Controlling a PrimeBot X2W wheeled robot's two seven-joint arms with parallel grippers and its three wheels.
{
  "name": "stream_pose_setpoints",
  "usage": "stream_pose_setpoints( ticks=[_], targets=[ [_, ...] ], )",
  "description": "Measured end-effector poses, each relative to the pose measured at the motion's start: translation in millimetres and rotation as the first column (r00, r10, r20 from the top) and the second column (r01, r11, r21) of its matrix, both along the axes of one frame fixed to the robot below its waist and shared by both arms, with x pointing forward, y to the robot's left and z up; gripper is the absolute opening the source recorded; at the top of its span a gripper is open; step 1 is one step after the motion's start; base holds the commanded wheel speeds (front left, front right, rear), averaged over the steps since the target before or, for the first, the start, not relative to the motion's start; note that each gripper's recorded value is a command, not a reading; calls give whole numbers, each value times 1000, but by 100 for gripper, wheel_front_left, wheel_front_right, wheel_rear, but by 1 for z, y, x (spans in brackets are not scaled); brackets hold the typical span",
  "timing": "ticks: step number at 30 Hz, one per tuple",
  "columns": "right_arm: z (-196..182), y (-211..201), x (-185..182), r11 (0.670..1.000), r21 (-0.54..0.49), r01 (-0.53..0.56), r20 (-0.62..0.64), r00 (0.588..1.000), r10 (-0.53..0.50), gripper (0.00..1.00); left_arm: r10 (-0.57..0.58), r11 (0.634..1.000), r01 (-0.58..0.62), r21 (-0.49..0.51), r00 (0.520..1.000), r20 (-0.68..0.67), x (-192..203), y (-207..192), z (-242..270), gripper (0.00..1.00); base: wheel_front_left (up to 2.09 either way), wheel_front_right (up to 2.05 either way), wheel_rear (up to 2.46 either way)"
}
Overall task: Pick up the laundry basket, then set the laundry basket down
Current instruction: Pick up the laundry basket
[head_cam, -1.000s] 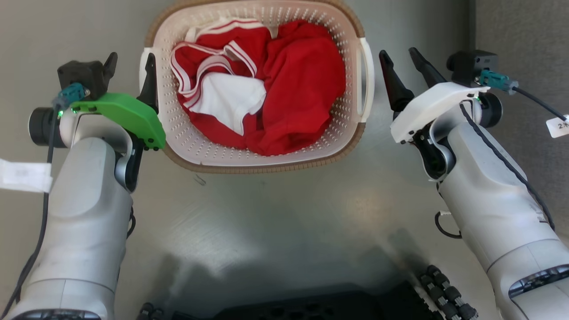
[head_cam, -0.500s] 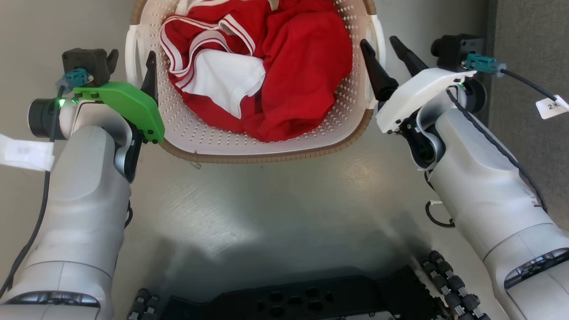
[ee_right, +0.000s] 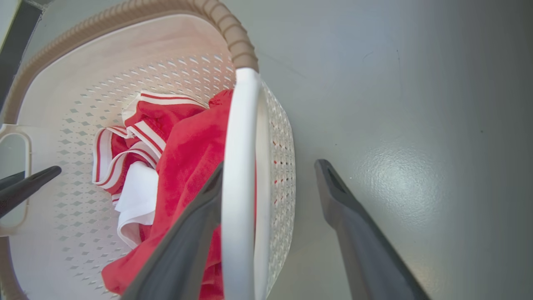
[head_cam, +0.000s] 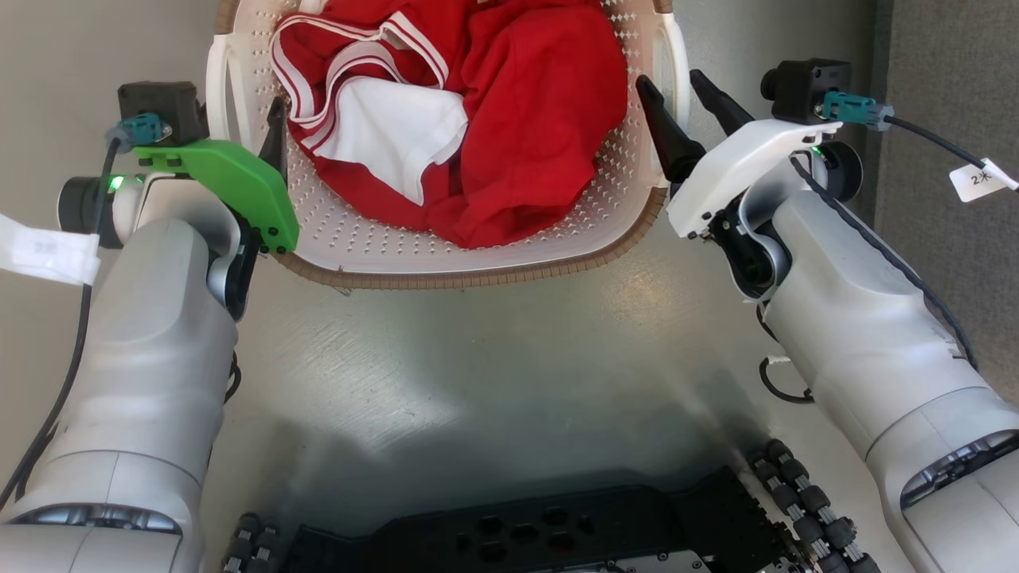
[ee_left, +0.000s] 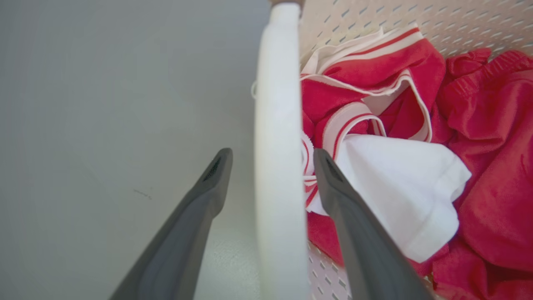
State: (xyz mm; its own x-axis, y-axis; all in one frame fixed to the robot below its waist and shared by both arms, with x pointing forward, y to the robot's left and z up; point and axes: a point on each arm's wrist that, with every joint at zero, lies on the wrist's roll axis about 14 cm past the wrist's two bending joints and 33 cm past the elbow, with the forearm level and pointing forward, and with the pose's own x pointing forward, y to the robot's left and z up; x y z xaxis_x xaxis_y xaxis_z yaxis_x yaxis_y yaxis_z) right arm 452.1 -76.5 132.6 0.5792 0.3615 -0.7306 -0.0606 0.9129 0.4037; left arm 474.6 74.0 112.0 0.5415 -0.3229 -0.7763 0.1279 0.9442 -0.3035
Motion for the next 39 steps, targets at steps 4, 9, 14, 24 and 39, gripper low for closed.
stream_pose_setpoints(
  ticks=[4,9,14,24,39],
  targets=[
    [-1,1,-2,1000,4,-4,-8,1000,4,91,-13,1000,13,-9,1000,1,1,-5,0,25,0,0,0],
    [-1,6,-5,1000,17,-11,-19,1000,12,0,-3,1000,3,-24,1000,-14,1,-9,0,0,0,0,0],
    [0,6,-2,1000,13,-9,-20,1000,9,0,-2,999,2,-34,1000,-16,1,-13,1,0,0,0,0],
    [13,1,0,1000,-7,-22,2,1000,22,0,-1,999,2,-48,1000,4,4,-19,18,0,0,0,0],
    [69,0,13,999,-27,-47,104,993,50,0,-9,998,12,-54,999,46,-5,-22,65,0,0,0,0]
  ],
)
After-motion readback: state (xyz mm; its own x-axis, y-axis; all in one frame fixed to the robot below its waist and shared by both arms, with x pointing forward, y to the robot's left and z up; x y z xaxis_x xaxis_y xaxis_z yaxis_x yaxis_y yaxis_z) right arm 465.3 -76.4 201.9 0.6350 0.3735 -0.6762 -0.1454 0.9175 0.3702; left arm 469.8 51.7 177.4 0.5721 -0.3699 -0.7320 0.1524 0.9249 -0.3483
